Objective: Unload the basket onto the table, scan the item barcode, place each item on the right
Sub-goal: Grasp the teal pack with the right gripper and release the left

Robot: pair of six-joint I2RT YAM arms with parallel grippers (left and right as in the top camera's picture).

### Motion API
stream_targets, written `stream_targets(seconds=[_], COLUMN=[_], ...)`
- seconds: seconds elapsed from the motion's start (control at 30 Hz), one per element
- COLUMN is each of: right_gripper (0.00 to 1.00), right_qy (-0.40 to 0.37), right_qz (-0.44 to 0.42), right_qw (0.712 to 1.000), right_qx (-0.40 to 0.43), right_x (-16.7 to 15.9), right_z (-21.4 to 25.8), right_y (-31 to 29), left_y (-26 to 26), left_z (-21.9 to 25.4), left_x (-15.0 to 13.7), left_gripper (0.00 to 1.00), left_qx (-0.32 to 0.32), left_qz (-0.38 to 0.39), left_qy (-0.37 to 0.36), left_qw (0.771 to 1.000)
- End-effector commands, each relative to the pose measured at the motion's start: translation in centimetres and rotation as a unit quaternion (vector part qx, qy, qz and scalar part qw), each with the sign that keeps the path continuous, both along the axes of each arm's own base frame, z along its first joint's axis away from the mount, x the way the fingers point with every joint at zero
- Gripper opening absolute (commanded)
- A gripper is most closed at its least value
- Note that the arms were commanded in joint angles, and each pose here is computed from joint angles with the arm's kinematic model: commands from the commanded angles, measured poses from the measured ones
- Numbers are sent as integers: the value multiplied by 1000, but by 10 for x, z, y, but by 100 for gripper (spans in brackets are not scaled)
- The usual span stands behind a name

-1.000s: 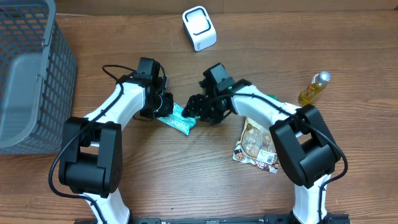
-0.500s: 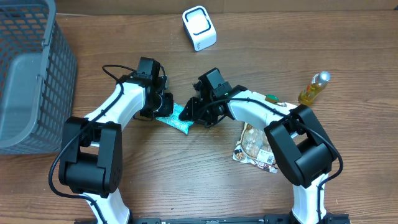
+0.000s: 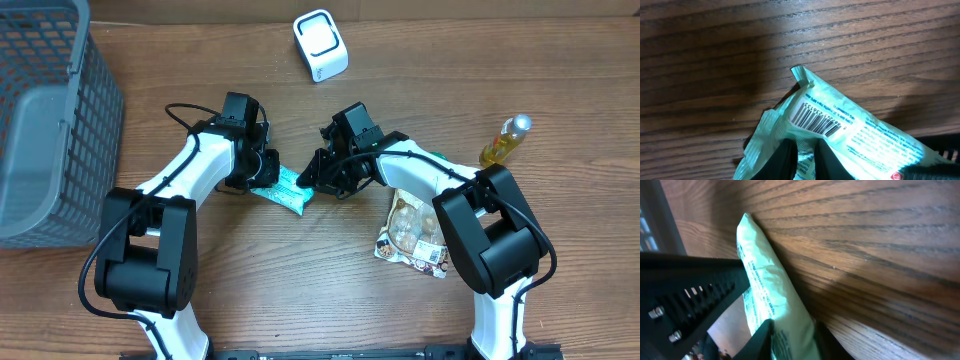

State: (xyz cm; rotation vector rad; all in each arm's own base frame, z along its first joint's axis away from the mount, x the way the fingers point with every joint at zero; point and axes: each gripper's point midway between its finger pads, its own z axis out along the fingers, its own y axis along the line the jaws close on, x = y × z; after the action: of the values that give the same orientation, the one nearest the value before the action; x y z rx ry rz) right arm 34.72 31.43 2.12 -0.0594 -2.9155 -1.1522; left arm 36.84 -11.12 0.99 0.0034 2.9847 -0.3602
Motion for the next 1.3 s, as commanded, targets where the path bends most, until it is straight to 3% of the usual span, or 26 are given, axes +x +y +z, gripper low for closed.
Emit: stream_targets(seconds=[0.0,0.07,0.23,0.37,0.6,0.7,0.8,1.1,1.27], right_gripper=[45,51,50,30,30,16,11,6,4], right_qy=[-2,-3,-1,0,-1,-2,-6,-15,-60], right_qz=[9,9,14,22,36,35,36,46,81], right_qw=[1000,1000,1000,1000,999,999,999,999,995], right_qx=[7,7,6,6,5,4,1,-3,-8], right_x=[-1,-2,-6,-11,-20,-20,-19,-18,-13], right_z=[0,0,-1,-1,-1,-1,-2,-3,-3], right_y=[2,2,5,10,20,19,18,15,13], left_y=[16,15,15,15,15,15,15,32,58], left_z=[-29,-29,-29,-29,-29,-29,-25,37,56], left_x=[-22,-21,-21,-20,-19,-19,-16,32,54], left_gripper=[15,16,18,18,18,13,9,7,22], left_qx=[35,35,35,35,34,33,33,25,51], left_qz=[14,13,13,13,13,14,14,46,75], left_qy=[45,44,43,42,40,40,37,-11,-43], left_qw=[998,998,998,998,999,999,999,999,995])
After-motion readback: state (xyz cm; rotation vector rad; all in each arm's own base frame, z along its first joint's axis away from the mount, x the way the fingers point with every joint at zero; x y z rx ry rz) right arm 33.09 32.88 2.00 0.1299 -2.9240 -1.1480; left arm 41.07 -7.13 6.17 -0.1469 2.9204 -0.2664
